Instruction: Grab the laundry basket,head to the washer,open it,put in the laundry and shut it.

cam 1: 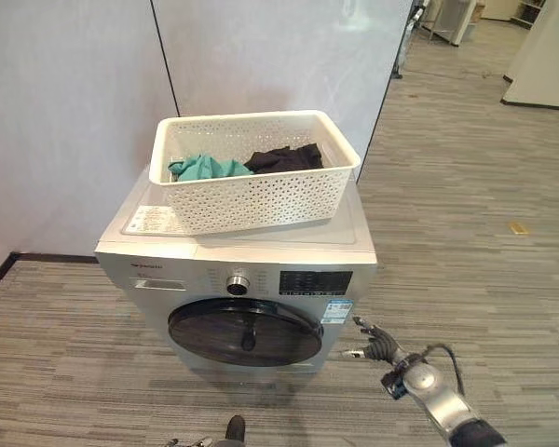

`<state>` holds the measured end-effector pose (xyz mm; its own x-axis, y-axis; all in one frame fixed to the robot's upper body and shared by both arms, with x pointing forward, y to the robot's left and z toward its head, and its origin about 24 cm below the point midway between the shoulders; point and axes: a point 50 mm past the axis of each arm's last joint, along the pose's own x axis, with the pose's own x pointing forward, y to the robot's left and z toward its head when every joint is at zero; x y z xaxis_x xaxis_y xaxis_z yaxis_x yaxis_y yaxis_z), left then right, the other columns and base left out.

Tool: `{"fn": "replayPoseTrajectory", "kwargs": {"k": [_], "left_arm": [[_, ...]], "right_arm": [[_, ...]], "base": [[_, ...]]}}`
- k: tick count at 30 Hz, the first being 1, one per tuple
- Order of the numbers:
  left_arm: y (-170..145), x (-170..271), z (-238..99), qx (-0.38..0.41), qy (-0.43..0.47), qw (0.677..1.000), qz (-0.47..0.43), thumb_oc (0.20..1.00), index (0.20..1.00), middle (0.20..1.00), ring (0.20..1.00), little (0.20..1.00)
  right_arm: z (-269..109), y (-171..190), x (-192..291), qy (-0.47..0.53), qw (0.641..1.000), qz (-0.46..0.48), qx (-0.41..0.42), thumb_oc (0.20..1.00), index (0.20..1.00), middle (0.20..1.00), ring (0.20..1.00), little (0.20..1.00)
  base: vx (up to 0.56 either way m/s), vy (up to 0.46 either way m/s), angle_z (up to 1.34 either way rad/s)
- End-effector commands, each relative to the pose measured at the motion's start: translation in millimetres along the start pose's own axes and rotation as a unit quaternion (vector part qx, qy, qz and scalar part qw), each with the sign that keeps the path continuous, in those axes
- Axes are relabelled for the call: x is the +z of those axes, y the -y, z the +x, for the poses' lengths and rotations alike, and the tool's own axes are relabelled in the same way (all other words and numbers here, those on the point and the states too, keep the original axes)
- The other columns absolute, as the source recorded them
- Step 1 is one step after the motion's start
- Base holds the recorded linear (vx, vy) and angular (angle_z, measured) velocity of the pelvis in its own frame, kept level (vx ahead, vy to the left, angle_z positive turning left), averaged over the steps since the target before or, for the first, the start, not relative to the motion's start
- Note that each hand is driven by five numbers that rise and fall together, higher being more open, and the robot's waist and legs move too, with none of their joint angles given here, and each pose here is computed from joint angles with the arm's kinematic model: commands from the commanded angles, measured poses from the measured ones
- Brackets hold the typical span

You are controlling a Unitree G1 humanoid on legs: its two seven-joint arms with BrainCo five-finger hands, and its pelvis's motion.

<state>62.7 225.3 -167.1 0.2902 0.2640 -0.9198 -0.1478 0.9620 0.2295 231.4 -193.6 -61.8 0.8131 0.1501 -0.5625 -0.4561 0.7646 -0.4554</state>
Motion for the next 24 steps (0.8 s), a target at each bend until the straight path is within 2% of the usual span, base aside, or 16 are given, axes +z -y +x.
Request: {"fn": "replayPoseTrajectory", "kwargs": {"k": [1,5,10,15,16,19,23,24], "left_arm": [[-1,24,4,0.003,0.03,1.0,0.0,1.0,1.0,1.0,1.0,1.0],[0,22,3,-0.006,0.025,0.996,-0.086,1.0,1.0,1.0,1.0,1.0],[-1,25,3,-0.005,0.031,0.993,-0.115,1.0,1.0,1.0,1.0,1.0],[-2,32,3,-0.007,0.043,0.99,-0.135,1.0,1.0,1.0,1.0,1.0],[3,49,3,-0.019,0.073,0.987,-0.145,1.0,1.0,1.0,1.0,1.0],[14,70,1,-0.037,0.109,0.982,-0.148,1.0,1.0,1.0,1.0,1.0],[17,82,0,-0.04,0.128,0.98,-0.145,1.0,1.0,1.0,1.0,1.0],[19,88,-1,-0.039,0.136,0.981,-0.136,1.0,1.0,1.0,1.0,1.0]], "right_arm": [[13,13,30,0.052,0.997,-0.044,-0.032,1.0,1.0,1.0,1.0,1.0],[27,13,36,0.032,0.995,-0.096,-0.021,1.0,1.0,1.0,1.0,1.0],[34,26,26,-0.013,0.992,-0.114,-0.041,1.0,1.0,1.0,1.0,1.0],[42,48,39,-0.016,0.987,-0.144,-0.075,1.0,1.0,1.0,1.0,1.0],[50,64,60,-0.008,0.98,-0.171,-0.1,1.0,1.0,1.0,1.0,1.0],[56,73,78,-0.003,0.974,-0.194,-0.119,1.0,1.0,1.0,1.0,1.0],[61,64,84,-0.004,0.977,-0.18,-0.115,1.0,1.0,1.0,1.0,1.0],[65,45,90,0.005,0.982,-0.162,-0.097,1.0,1.0,1.0,1.0,1.0]], "base": [[0.01,0.006,0.08],[0.0,0.018,0.06],[-0.02,0.045,0.39],[-0.11,0.083,0.39],[-0.28,0.159,0.15],[-0.2,0.137,0.18],[-0.05,0.085,0.04],[-0.01,0.053,0.08]]}}
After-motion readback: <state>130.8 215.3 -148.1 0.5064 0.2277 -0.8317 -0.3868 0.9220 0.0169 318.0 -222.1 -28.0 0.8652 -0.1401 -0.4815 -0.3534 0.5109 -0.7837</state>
